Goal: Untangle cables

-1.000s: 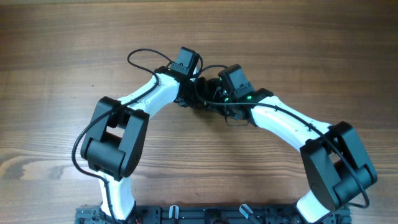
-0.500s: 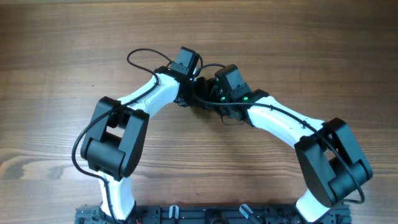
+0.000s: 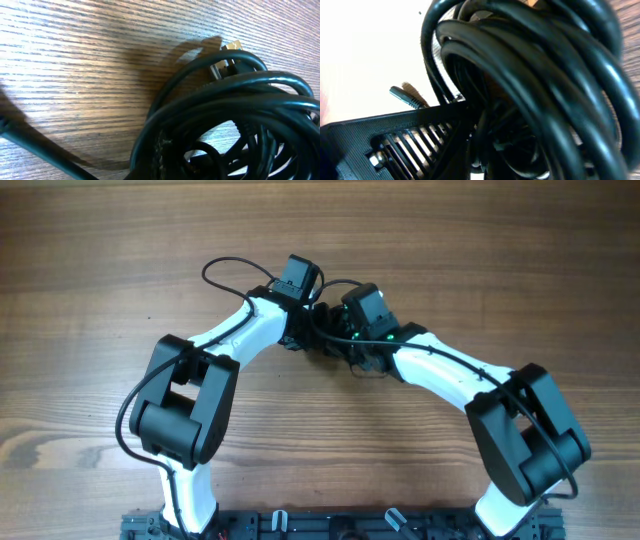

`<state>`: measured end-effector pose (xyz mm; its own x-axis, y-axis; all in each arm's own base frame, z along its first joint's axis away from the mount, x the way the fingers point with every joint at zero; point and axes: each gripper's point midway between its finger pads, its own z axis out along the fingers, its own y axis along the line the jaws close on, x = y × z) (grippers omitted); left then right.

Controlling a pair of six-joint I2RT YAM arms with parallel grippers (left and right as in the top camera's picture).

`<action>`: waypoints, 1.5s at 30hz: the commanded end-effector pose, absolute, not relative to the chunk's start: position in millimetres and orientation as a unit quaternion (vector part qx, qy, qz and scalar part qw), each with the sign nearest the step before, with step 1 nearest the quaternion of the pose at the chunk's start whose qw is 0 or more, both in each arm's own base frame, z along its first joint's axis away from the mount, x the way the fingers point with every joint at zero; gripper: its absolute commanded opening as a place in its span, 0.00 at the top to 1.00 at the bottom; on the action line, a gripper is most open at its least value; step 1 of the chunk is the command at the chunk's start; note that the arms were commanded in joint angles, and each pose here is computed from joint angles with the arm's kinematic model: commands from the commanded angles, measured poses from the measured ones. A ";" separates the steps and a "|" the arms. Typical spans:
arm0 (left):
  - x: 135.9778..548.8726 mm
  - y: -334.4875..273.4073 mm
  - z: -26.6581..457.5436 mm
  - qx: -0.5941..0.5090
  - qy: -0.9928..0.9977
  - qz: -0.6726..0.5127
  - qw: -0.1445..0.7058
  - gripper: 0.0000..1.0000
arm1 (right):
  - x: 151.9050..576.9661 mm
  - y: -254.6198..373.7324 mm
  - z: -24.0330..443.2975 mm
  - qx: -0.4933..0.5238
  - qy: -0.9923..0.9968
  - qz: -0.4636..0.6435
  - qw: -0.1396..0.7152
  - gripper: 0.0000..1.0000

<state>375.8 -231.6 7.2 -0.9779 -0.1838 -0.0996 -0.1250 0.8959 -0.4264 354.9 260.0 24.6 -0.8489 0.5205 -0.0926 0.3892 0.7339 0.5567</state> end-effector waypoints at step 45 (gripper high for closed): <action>351.2 -250.2 -1.7 -0.068 0.964 -0.257 0.003 0.96 | 343.4 253.3 56.7 0.103 0.932 0.332 0.103 0.96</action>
